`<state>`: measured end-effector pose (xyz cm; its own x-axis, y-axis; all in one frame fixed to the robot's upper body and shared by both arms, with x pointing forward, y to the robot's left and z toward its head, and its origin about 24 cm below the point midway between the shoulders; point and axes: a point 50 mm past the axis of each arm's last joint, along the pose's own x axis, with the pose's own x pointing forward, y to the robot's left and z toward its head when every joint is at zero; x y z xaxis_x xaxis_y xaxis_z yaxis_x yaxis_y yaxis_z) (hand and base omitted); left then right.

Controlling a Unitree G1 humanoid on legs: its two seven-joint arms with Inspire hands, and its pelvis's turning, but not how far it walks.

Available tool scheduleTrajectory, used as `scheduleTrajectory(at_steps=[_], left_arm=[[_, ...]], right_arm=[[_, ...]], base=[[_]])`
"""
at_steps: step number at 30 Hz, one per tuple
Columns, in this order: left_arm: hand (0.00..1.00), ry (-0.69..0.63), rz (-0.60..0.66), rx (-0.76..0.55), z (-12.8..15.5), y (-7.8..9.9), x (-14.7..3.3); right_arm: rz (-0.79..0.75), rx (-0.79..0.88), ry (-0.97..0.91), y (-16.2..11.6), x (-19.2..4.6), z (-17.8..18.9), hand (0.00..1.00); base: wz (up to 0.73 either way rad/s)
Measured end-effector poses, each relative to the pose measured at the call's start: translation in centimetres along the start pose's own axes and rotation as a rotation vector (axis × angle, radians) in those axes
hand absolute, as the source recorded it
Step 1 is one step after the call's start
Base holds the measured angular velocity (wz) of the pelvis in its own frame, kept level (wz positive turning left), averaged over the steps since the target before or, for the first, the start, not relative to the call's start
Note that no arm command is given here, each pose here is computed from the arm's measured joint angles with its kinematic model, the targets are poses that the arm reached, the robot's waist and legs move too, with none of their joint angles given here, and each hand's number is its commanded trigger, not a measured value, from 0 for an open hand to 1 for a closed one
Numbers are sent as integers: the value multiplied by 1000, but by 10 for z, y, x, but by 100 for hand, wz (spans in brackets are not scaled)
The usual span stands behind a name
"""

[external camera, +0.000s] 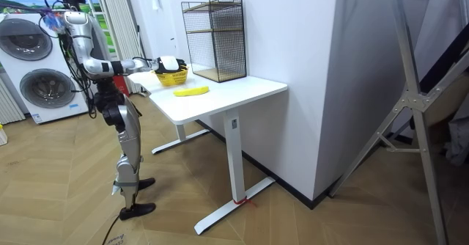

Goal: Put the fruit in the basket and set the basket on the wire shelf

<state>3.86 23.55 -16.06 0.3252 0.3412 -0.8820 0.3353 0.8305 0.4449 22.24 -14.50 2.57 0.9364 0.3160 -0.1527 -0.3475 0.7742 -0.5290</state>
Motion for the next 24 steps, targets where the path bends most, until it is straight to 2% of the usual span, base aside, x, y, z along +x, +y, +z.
scheduleTrajectory(at_steps=[13,24], left_arm=[[0,-24,2,0,3,0,0],[0,-4,-25,27,-2,-6,-1]], right_arm=[[-29,180,-60,-7,5,8,0],[-176,236,-153,-41,-1,23,0]], base=[[1],[1]])
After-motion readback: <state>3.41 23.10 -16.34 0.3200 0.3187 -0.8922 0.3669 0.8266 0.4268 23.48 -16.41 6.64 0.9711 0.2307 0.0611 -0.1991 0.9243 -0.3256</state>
